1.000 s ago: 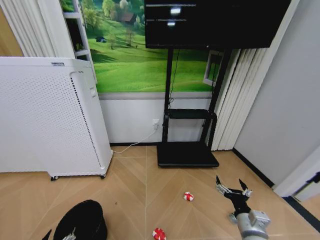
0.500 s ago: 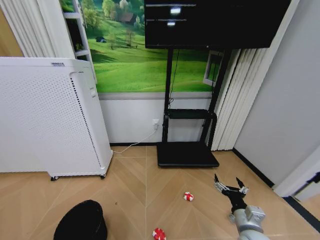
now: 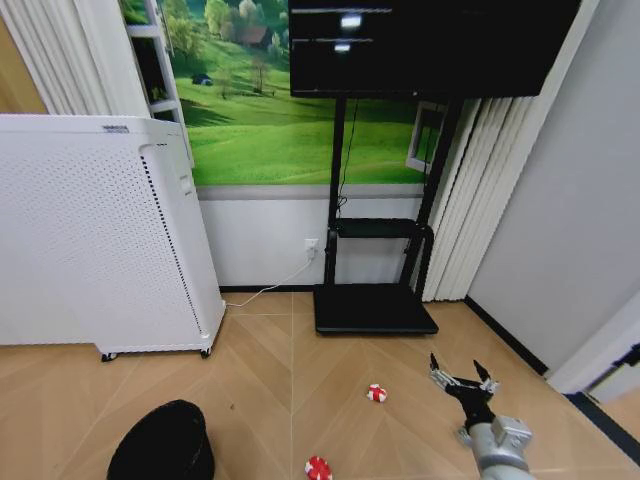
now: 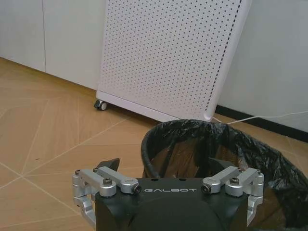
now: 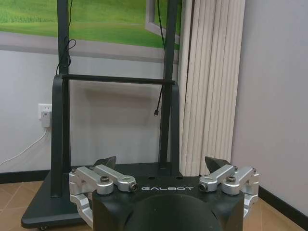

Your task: Pick up the trash bin and place the garbage on the floor into it.

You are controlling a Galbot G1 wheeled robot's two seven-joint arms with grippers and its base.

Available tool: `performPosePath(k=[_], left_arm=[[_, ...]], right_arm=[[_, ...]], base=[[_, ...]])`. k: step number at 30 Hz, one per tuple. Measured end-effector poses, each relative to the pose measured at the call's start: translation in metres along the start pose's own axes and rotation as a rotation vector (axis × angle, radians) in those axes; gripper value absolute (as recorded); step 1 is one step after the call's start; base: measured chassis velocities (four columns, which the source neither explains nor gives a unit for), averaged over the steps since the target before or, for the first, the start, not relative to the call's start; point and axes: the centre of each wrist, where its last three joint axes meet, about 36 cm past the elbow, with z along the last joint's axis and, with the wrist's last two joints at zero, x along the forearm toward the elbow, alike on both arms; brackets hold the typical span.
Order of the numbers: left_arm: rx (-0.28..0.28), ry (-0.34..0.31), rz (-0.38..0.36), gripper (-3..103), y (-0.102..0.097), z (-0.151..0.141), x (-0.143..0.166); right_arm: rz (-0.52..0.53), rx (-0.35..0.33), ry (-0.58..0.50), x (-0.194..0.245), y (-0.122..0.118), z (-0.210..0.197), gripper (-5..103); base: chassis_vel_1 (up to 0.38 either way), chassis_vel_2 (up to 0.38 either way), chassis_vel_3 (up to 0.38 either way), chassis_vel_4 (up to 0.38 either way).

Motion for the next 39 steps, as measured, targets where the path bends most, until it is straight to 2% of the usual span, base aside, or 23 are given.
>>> performPosePath(k=[3,6,11,14,15,16,18,19,20,22,25,26,28,29,31,34,37,39], left_arm=[[0.021,0.011,0.004,100,-0.001,-0.001,-0.008],[0.044,0.07,-0.014,100,0.0,0.012,-0.017],[0.043,0.077,-0.025,101,0.0,0.018,-0.02],[0.049,0.077,-0.028,85,-0.001,0.019,-0.019],[0.049,0.077,-0.028,85,-0.001,0.019,-0.019],[0.048,0.075,-0.029,80,-0.001,0.019,-0.019],[0.046,0.075,-0.031,80,-0.001,0.019,-0.019],[0.044,0.074,-0.031,74,-0.001,0.019,-0.018],[0.041,0.073,-0.03,64,-0.001,0.017,-0.018],[0.041,0.071,-0.03,64,-0.002,0.016,-0.018],[0.042,0.043,-0.022,46,-0.003,0.007,-0.02],[0.042,0.043,-0.022,46,-0.003,0.007,-0.02],[0.044,0.034,-0.023,36,-0.003,0.005,-0.02],[0.044,0.034,-0.023,36,-0.003,0.005,-0.02],[0.043,0.022,-0.02,24,-0.004,0.003,-0.021],[0.042,0.015,-0.019,19,-0.004,0.001,-0.022],[0.042,0.01,-0.017,5,-0.003,0.0,-0.023],[0.042,0.004,-0.018,5,-0.003,0.0,-0.023]], right_arm=[[0.001,0.0,0.001,0.0,0.0,0.0,100],[-0.002,-0.001,-0.012,-0.007,-0.001,-0.004,100],[0.002,-0.013,-0.015,-0.011,-0.002,-0.009,100],[0.005,-0.019,0.008,-0.007,-0.001,-0.003,100],[0.005,-0.019,0.008,-0.007,-0.001,-0.003,100],[0.005,-0.021,0.017,-0.004,0.0,-0.001,100],[0.005,-0.021,0.02,-0.003,0.001,0.001,100],[0.004,-0.021,0.02,-0.002,0.001,0.001,100],[0.003,-0.021,0.02,-0.002,0.001,0.002,100],[0.003,-0.021,0.02,-0.002,0.001,0.001,100],[0.003,-0.019,0.013,-0.004,-0.001,0.0,100],[0.003,-0.019,0.013,-0.004,-0.001,0.0,100],[0.003,-0.019,0.011,-0.004,-0.001,0.0,100],[0.003,-0.019,0.011,-0.004,-0.001,0.0,100],[0.003,-0.019,0.01,-0.004,-0.001,0.0,100],[0.003,-0.019,0.01,-0.004,-0.001,0.0,100],[0.003,-0.019,0.01,-0.004,-0.001,0.0,100],[0.003,-0.019,0.009,-0.004,-0.001,0.0,100]], base=[[0.0,0.0,0.0,0.0],[0.0,0.0,0.0,0.0],[0.0,0.0,0.0,0.0],[0.0,0.0,0.0,0.0],[0.0,0.0,0.0,0.0],[0.0,0.0,0.0,0.0],[0.0,0.0,0.0,0.0],[0.0,0.0,0.0,0.0],[0.0,0.0,0.0,0.0],[0.0,0.0,0.0,0.0],[0.0,0.0,0.0,0.0],[0.0,0.0,0.0,0.0],[0.0,0.0,0.0,0.0],[0.0,0.0,0.0,0.0],[0.0,0.0,0.0,0.0],[0.0,0.0,0.0,0.0],[0.0,0.0,0.0,0.0],[0.0,0.0,0.0,0.0]])
